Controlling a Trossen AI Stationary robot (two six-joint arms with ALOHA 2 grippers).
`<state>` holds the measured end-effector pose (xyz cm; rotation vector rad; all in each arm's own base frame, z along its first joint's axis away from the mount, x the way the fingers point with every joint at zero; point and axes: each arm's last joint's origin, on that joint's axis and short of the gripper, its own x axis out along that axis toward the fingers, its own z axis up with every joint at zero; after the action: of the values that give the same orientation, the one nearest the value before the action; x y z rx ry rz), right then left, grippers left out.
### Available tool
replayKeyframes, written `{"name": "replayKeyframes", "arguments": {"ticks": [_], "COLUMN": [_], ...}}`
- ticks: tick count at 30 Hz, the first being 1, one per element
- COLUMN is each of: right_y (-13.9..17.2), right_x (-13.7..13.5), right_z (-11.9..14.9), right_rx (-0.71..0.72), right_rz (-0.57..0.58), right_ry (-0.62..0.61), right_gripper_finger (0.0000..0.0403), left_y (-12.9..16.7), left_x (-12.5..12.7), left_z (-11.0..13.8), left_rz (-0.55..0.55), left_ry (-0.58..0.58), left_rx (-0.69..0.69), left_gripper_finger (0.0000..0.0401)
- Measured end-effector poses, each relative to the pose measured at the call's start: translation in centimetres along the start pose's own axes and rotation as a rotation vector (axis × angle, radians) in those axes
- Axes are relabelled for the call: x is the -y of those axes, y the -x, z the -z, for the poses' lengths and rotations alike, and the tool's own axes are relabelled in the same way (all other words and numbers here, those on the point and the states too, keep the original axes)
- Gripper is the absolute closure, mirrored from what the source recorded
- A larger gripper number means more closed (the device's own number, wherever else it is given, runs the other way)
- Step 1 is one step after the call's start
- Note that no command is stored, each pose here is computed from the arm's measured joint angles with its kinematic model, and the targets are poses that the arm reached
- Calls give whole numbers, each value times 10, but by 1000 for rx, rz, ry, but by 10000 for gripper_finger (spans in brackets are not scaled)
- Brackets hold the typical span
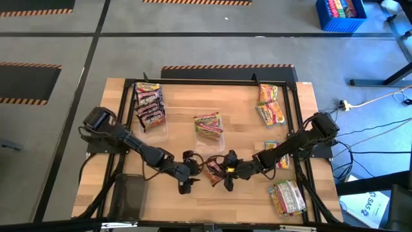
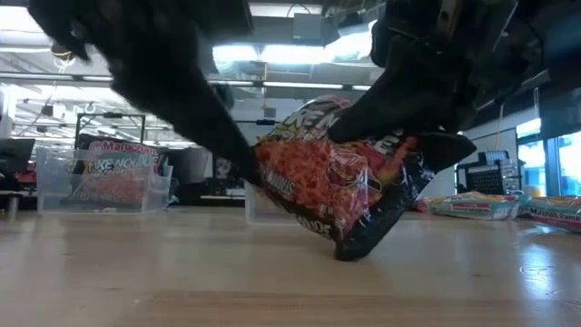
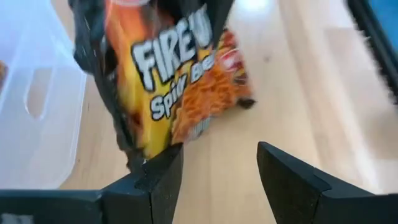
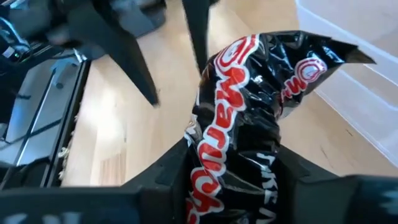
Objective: Sort Maruchan noodles
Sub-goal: Put the black noodle pack into the left transparent bin
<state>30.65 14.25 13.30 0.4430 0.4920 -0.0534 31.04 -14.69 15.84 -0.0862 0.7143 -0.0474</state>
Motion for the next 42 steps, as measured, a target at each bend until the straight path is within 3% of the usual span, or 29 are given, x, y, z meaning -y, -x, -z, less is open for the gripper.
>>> {"name": "replayKeyframes", "arguments": {"ticks": [6, 13, 20, 28, 35, 42], "right_y": [0, 0, -3, -6, -6, -6], "right_x": [-1, -1, -17, -25, -25, -25], "right_z": [0, -1, -20, -28, -26, -26], "right_rx": [-5, 5, 55, -26, -47, -46], "right_rz": [-14, -17, -43, -11, -25, -32], "right_ry": [41, 108, 169, 234, 237, 304], "right_gripper_finger": [278, 278, 278, 278, 278, 278], "left_y": [34, 61, 60, 59, 54, 49], "left_x": [13, 10, 12, 8, -4, -19], "left_z": [-6, -4, -12, -14, -34, -42], "left_rz": [32, -102, -72, -100, -81, 27], "left_ry": [-46, -101, -48, -23, 16, 20], "left_rx": [6, -19, 58, 74, 197, 183], "left_gripper_finger": [202, 202, 202, 198, 145, 115]}}
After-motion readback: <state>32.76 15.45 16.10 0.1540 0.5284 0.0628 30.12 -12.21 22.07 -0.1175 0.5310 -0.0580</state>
